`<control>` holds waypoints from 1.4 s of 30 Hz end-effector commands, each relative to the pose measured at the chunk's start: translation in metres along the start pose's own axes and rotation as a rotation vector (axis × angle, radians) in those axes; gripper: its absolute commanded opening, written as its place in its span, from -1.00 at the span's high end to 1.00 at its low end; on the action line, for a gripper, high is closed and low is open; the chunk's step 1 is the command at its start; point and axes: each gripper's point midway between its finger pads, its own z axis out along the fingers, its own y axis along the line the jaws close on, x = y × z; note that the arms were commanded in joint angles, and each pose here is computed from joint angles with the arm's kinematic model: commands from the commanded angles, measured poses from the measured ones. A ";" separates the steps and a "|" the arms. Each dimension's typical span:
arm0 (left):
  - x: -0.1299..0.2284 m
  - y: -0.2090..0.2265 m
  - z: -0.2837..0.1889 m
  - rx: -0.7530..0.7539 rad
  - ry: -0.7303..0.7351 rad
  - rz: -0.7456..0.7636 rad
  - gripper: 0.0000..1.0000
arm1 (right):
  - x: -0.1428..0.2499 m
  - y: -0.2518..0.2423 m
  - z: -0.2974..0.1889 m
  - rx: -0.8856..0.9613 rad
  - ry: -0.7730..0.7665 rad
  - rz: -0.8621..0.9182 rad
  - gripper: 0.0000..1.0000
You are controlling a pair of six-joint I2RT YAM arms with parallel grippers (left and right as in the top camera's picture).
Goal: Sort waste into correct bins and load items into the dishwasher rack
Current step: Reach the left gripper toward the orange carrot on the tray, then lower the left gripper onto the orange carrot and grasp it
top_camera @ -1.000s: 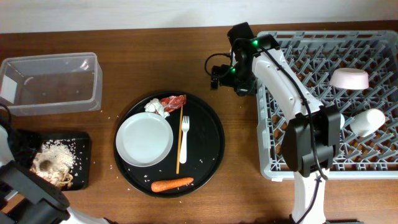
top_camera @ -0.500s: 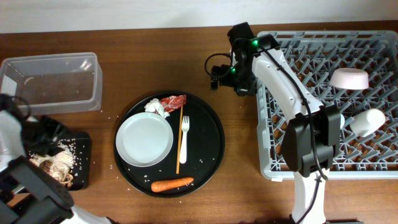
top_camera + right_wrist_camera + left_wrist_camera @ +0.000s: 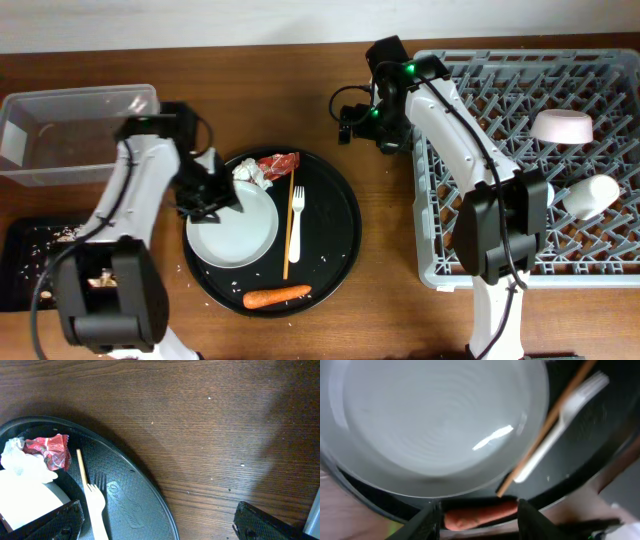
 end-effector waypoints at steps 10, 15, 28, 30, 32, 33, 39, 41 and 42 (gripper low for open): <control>0.090 -0.064 0.044 -0.341 0.079 0.254 0.03 | -0.003 -0.001 0.001 -0.004 -0.001 0.004 -0.97; 0.119 -0.064 0.033 -0.481 0.013 0.252 0.03 | -0.003 -0.001 0.001 -0.004 -0.001 0.004 -0.97; 0.137 -0.016 0.008 -0.469 -0.173 0.217 -0.98 | -0.003 -0.001 0.001 -0.004 -0.001 0.004 -0.97; 0.131 -0.001 0.012 -0.520 -0.184 0.201 -0.98 | -0.003 -0.001 0.001 -0.004 -0.001 0.004 -0.97; 0.130 -0.003 0.013 -0.514 -0.190 0.202 -0.98 | -0.003 -0.001 0.001 -0.004 -0.001 0.004 -0.97; 0.127 -0.003 0.013 -0.515 -0.206 0.205 -0.98 | -0.003 -0.001 0.001 -0.004 -0.001 0.004 -0.97; 0.127 -0.010 0.053 -0.419 -0.145 0.372 -0.99 | -0.003 -0.001 0.001 -0.004 -0.001 0.004 -0.97; 0.133 -0.004 0.058 -0.426 -0.111 0.376 -0.98 | -0.003 -0.001 0.001 -0.004 -0.001 0.004 -0.97; 0.133 -0.003 0.059 -0.430 -0.108 0.378 -0.98 | -0.003 -0.001 0.001 -0.004 -0.001 0.004 -0.97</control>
